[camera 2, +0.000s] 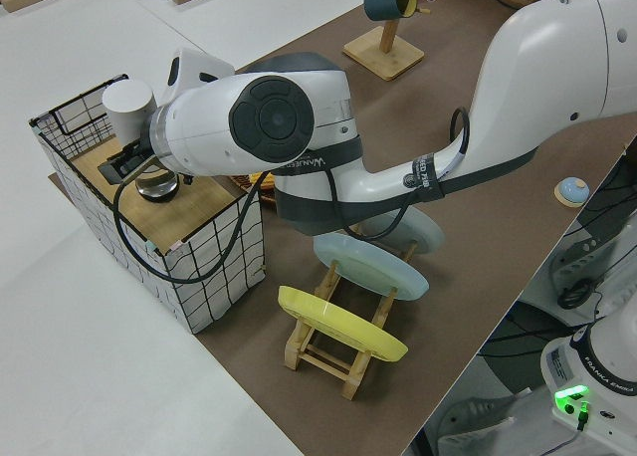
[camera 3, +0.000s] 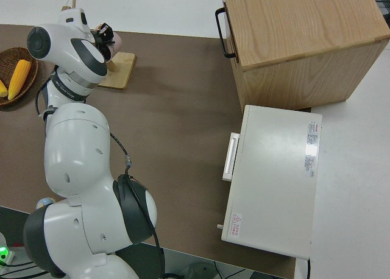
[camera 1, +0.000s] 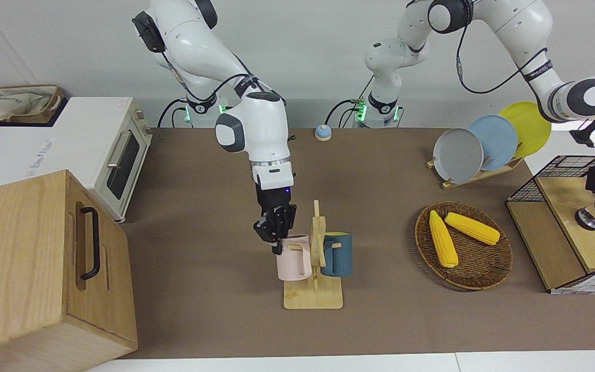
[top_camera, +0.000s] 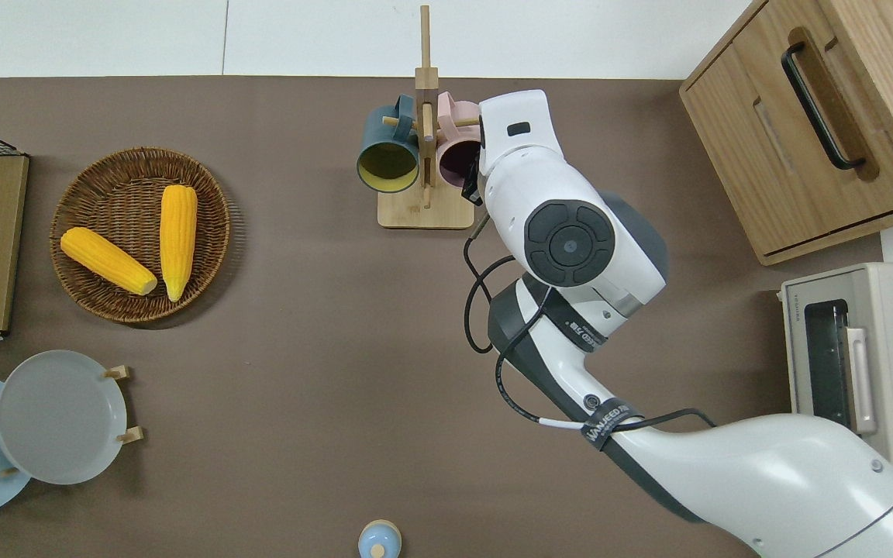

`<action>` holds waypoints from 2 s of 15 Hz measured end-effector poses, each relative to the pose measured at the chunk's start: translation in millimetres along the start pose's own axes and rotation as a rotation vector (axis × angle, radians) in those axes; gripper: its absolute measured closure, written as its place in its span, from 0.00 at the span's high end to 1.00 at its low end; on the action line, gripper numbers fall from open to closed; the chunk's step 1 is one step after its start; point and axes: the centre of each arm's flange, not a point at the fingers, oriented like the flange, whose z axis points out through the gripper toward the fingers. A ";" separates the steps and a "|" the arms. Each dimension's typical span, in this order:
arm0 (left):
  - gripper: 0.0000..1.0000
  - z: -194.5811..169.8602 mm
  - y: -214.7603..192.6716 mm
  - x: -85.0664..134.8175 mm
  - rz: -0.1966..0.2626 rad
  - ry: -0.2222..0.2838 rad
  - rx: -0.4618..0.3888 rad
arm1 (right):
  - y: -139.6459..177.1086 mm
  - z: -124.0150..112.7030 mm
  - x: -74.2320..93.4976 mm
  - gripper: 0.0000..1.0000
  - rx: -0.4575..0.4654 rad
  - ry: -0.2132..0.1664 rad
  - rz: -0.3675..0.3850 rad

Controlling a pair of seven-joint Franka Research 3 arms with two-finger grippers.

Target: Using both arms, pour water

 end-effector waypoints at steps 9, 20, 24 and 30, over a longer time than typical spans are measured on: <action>0.96 2.4 0.4 -1.4 0.010 -0.004 -0.002 | 1.8 0.8 -0.8 0.16 -0.002 -0.001 0.003; 0.76 2.9 0.7 -1.6 0.036 -0.004 -0.003 | 6.3 -0.4 -0.2 0.08 -0.009 0.003 0.021; 0.69 3.2 1.1 -1.6 0.037 -0.005 -0.004 | 6.7 -0.6 -0.1 0.07 -0.010 0.003 0.024; 0.63 3.2 1.5 -1.2 0.038 -0.004 -0.004 | 7.5 -1.9 1.3 0.06 -0.014 0.006 0.025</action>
